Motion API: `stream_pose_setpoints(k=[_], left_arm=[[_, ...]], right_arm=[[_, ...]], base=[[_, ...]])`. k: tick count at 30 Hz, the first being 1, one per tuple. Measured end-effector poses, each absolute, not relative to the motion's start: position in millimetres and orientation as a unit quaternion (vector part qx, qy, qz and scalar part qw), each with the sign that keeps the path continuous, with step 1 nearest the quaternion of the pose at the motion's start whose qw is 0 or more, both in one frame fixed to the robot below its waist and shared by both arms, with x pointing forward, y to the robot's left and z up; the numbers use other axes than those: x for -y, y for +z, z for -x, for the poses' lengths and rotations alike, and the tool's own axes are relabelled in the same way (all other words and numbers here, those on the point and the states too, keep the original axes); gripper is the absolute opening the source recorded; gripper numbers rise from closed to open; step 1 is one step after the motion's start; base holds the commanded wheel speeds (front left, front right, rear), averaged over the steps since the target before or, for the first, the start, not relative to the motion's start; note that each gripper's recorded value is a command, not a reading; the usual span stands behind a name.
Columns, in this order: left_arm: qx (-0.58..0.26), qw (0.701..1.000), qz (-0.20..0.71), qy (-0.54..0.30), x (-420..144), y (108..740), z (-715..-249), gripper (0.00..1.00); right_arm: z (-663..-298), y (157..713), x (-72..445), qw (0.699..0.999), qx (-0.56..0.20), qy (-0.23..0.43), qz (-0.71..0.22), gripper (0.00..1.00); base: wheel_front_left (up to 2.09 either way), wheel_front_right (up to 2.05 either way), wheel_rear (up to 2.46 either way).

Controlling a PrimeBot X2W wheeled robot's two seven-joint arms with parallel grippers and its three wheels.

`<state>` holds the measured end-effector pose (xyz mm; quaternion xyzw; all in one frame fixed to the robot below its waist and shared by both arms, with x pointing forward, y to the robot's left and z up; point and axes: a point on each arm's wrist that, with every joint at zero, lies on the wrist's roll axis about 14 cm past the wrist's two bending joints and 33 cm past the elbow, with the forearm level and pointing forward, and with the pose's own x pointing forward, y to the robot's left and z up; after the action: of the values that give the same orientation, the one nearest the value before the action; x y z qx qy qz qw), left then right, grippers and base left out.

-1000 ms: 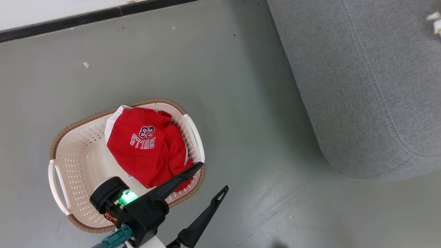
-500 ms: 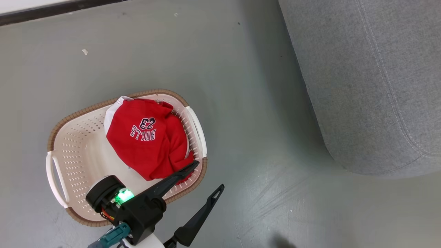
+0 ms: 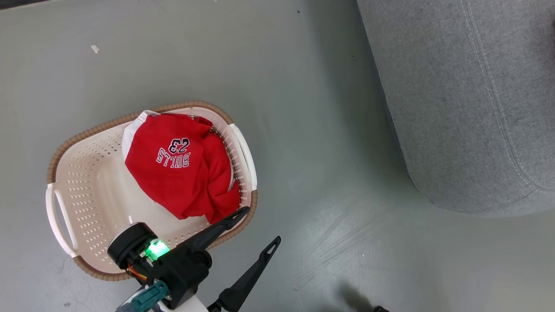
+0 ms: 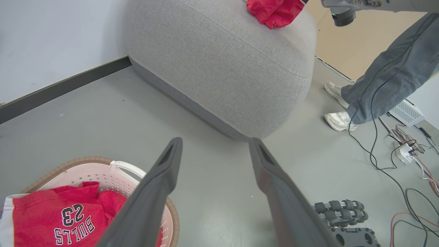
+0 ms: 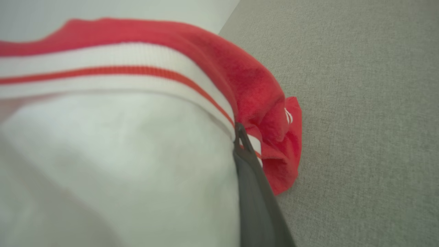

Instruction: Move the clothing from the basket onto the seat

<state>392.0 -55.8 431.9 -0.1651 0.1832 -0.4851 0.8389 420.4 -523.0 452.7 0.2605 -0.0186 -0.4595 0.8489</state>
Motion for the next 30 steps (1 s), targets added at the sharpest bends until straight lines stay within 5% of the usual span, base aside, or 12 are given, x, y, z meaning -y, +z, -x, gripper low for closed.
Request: stream_pose_setpoints(k=[5, 7, 9, 10, 30], left_arm=[[-0.185, 0.837, 0.166, -0.488, 58.0, 429.3, -391.9, 1.0], [-0.186, 0.836, 0.166, -0.489, 58.8, 428.6, -391.7, 1.0], [-0.186, 0.835, 0.166, -0.49, 59.4, 428.2, -391.5, 1.0], [-0.186, 0.835, 0.165, -0.49, 59.8, 428.3, -391.3, 1.0], [-0.163, 0.834, 0.165, -0.5, 70.2, 441.9, -389.1, 1.0]], right_arm=[[-419.2, 444.6, 519.4, 0.848, 0.013, -0.463, -0.258, 0.0], [-419.3, 447.3, 520.0, 0.848, 0.02, -0.465, -0.253, 0.36], [-420.5, 452.0, 520.7, 0.85, 0.028, -0.464, -0.249, 0.51], [-421.4, 454.7, 520.9, 0.851, 0.031, -0.463, -0.246, 0.97], [-430.5, 531.1, 531.2, 0.869, 0.116, -0.436, -0.205, 1.0]], base=[[0.0, 0.0, 0.0], [0.0, 0.0, 0.0], [0.0, 0.0, 0.0], [0.0, 0.0, 0.0], [0.0, 0.0, 0.0]])
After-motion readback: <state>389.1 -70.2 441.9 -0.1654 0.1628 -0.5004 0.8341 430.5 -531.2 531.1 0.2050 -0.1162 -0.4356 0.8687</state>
